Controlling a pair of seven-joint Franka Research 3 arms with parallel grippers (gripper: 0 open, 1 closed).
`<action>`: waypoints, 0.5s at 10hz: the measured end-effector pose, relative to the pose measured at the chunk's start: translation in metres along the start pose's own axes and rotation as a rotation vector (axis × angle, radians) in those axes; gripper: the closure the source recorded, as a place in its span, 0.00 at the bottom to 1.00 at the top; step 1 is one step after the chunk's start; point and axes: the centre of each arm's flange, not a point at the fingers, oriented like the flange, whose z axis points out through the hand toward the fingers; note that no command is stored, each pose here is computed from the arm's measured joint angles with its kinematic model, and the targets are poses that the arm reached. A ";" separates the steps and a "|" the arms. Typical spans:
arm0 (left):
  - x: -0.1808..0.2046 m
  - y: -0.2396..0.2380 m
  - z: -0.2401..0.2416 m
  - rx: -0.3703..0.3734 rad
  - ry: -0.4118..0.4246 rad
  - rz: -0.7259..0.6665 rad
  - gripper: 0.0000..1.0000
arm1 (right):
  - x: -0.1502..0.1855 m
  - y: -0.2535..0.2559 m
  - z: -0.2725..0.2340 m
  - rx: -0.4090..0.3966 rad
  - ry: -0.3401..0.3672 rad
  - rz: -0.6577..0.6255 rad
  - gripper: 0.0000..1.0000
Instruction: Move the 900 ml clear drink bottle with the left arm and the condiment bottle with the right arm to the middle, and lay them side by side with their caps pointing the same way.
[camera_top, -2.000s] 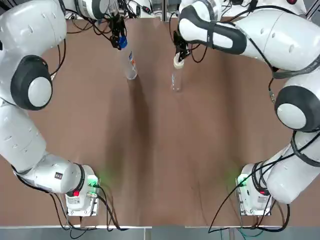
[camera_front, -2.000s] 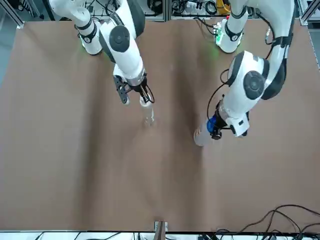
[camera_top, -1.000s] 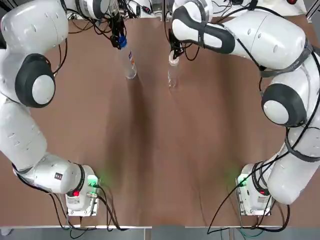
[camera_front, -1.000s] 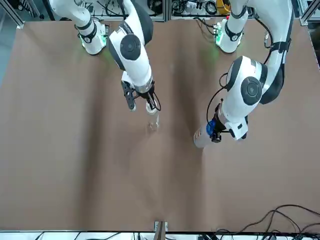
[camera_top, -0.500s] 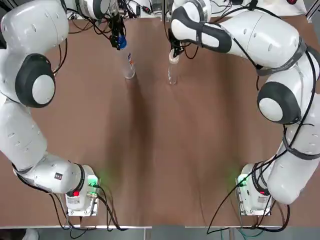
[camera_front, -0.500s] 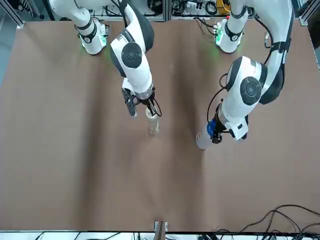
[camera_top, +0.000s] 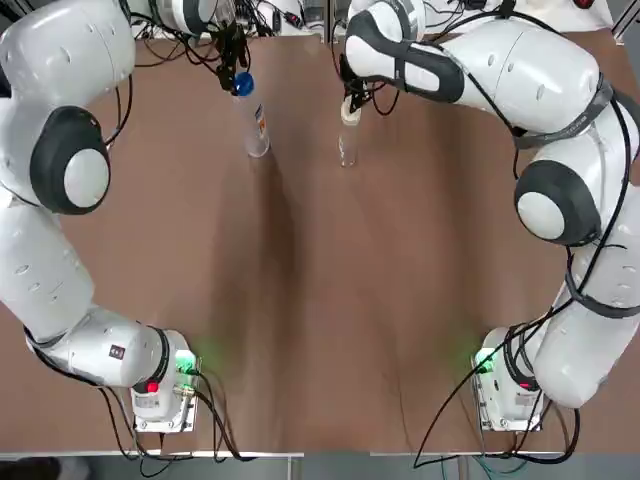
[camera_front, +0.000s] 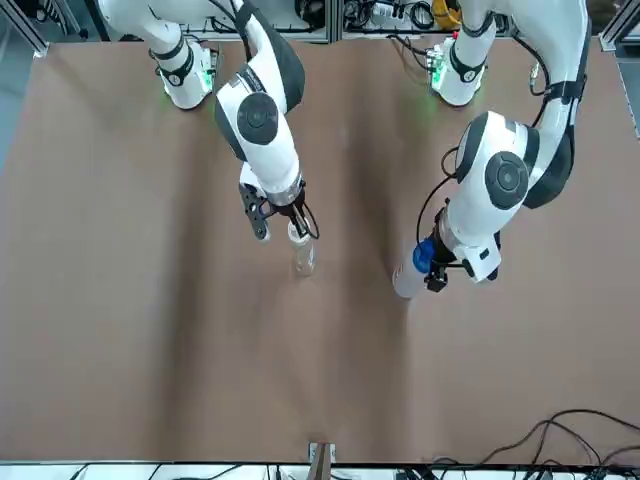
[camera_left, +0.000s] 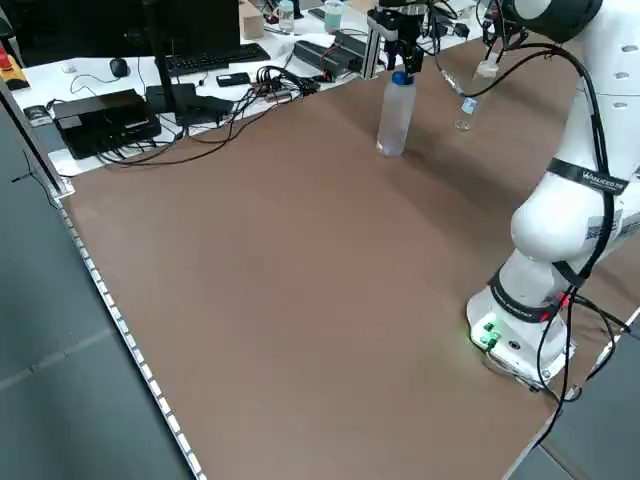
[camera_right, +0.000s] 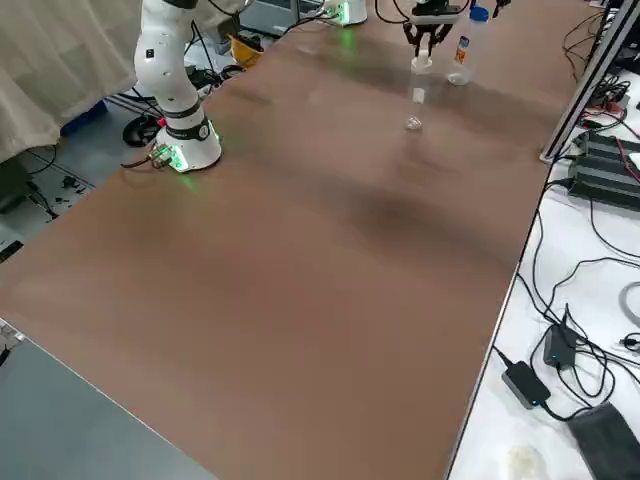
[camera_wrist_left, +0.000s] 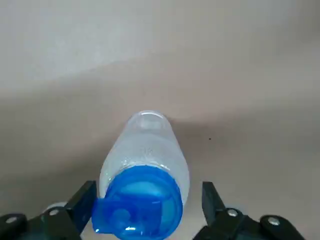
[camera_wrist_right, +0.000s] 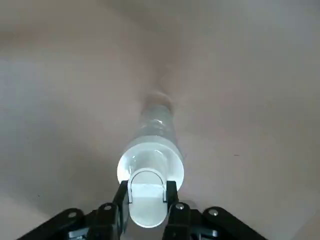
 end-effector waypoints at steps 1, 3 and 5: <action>0.004 0.001 -0.004 0.002 0.012 0.013 0.05 | 0.000 -0.001 0.001 0.004 -0.001 0.000 0.67; 0.011 -0.003 -0.010 0.047 0.030 0.086 0.05 | 0.002 -0.002 0.001 0.006 -0.001 -0.021 0.66; 0.024 -0.007 -0.018 0.086 0.033 0.172 0.04 | 0.004 -0.004 -0.004 0.019 -0.002 -0.051 0.38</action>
